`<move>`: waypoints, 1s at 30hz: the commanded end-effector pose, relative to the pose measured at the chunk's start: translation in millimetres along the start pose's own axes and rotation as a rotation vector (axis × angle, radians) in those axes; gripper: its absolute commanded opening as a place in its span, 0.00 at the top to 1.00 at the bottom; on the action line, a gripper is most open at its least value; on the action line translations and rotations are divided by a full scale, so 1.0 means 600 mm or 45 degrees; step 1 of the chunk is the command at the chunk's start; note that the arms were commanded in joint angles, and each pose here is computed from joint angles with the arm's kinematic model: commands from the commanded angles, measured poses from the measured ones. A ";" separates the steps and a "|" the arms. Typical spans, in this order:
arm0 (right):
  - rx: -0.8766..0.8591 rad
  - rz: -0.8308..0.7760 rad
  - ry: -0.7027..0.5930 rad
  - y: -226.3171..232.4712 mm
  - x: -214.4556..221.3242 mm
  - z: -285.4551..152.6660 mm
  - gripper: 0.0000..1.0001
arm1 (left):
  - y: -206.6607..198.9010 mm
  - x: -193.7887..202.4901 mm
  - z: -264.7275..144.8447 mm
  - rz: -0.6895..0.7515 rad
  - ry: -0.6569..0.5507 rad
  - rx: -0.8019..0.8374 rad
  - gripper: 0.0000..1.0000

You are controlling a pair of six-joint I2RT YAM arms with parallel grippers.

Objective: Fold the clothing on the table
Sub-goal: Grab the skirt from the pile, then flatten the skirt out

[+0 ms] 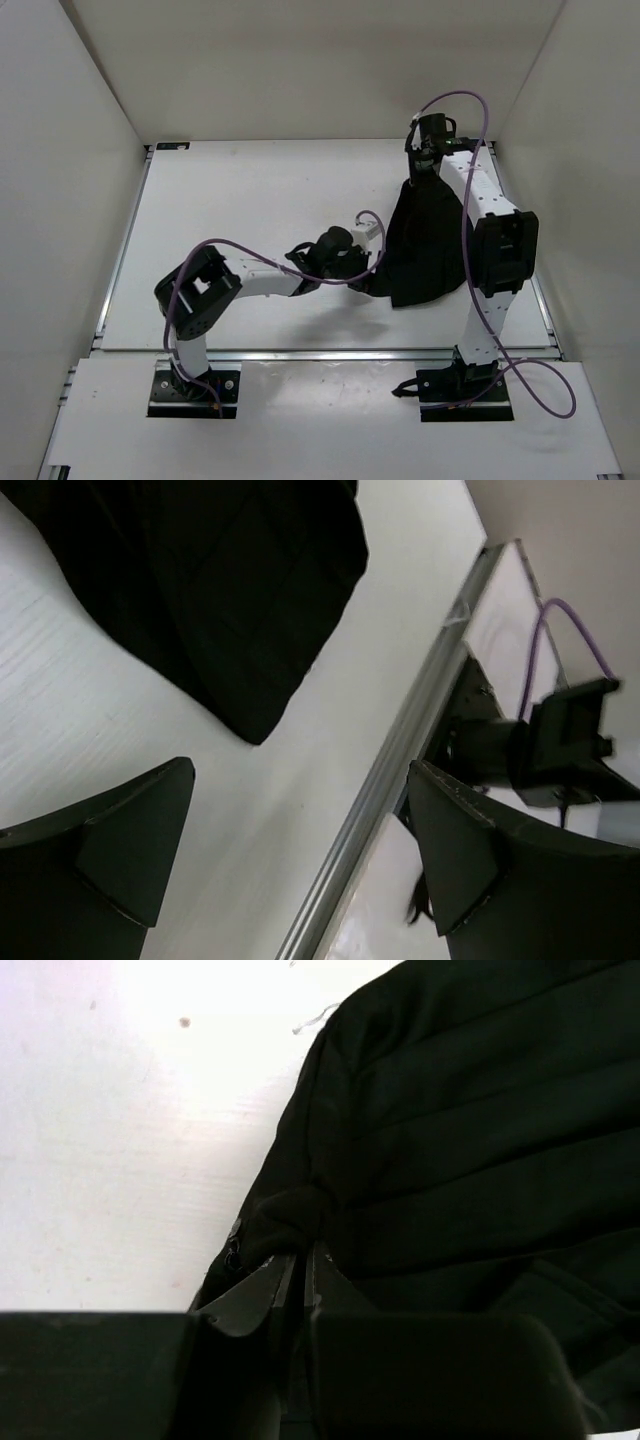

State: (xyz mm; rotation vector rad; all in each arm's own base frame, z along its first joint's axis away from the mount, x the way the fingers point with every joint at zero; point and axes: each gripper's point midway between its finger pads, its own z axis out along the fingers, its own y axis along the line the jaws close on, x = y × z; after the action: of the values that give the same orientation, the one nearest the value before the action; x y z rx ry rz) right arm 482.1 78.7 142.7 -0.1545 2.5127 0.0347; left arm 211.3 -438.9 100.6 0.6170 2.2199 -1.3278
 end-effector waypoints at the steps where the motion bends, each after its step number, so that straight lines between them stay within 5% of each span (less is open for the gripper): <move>1: -0.038 0.003 -0.080 0.005 -0.029 -0.016 1.00 | -0.010 -0.025 0.038 -0.011 -0.081 -0.138 0.01; 8: -0.067 0.034 -0.050 -0.010 -0.003 -0.003 1.00 | 0.017 -0.023 0.097 0.010 -0.091 -0.393 0.01; 16: -0.093 0.045 -0.054 -0.015 0.000 -0.007 1.00 | 0.086 -0.002 0.088 -0.067 -0.100 -0.592 0.02; 30: -0.073 0.081 -0.050 -0.035 0.003 -0.004 1.00 | 0.087 0.063 0.111 -0.138 0.052 -0.567 0.31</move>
State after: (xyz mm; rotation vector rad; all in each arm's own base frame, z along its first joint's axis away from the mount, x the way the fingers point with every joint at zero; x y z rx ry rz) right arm 474.7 63.4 118.9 -0.1182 2.5513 0.1339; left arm 246.8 -483.1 35.0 0.3439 2.3979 -0.8611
